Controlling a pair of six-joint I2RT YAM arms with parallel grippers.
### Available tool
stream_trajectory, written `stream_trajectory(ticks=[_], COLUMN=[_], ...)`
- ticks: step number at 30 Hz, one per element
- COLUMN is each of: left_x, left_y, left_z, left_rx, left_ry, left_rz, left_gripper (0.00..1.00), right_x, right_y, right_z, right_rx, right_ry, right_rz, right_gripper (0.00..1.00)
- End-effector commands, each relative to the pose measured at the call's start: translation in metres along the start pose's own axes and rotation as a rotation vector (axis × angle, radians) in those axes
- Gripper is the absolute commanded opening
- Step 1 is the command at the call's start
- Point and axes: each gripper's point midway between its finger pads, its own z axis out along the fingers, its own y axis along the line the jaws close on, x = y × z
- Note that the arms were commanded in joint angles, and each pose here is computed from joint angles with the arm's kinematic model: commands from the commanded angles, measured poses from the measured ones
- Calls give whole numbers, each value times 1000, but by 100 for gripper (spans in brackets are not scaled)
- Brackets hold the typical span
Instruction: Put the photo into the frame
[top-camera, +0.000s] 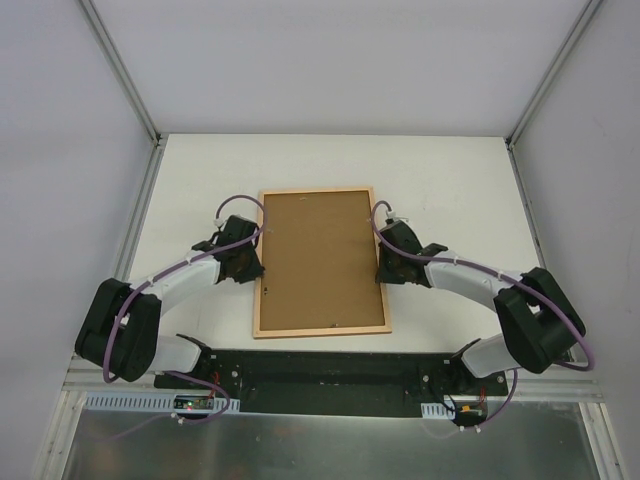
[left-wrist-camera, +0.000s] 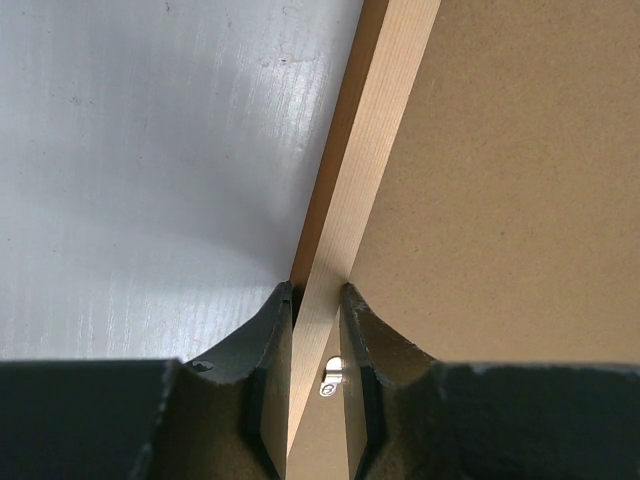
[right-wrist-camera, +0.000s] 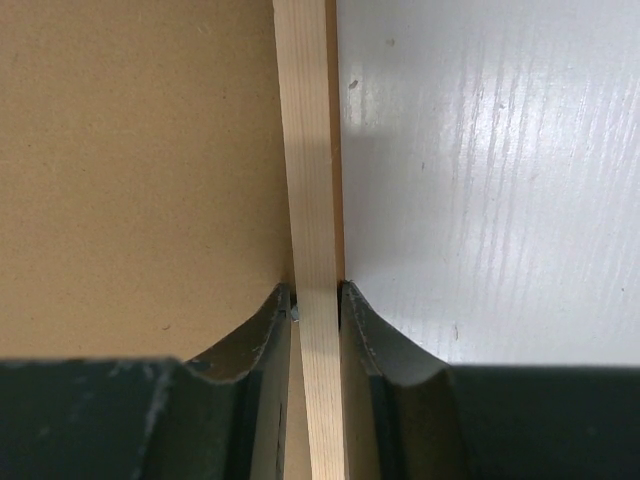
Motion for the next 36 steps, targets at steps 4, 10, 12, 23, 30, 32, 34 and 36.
stream_trajectory(ticks=[4,10,12,23,30,32,34,36], left_x=[-6,8,14,45,55,54,55,53], left_y=[-22,-26,-27,-8,6,9,11,13], left_z=[-8,-10,-12,-16,-14,-13,-11,-10], left_rx=[74,108,111,57,-2,-18,-31,-44], left_ry=[6,61,74,131,133,128,130,124], left_rz=[30,81,105,201,217,214,214,215], left_gripper=[30,38,38,43,41,38,34,29], right_x=[20,15,15,12,13,14,13,14], right_y=[-41,-41,-40,-42,-42,-41,-42,-42], right_z=[5,8,9,10,11,11,11,11], right_rx=[158,159,156,156,155,151,152,153], right_ry=[121,123,125,122,126,129,128,127], right_rz=[-49,-48,-48,-41,-40,-40,-39,-42], right_gripper=[1,1,1,1,1,1,1,0])
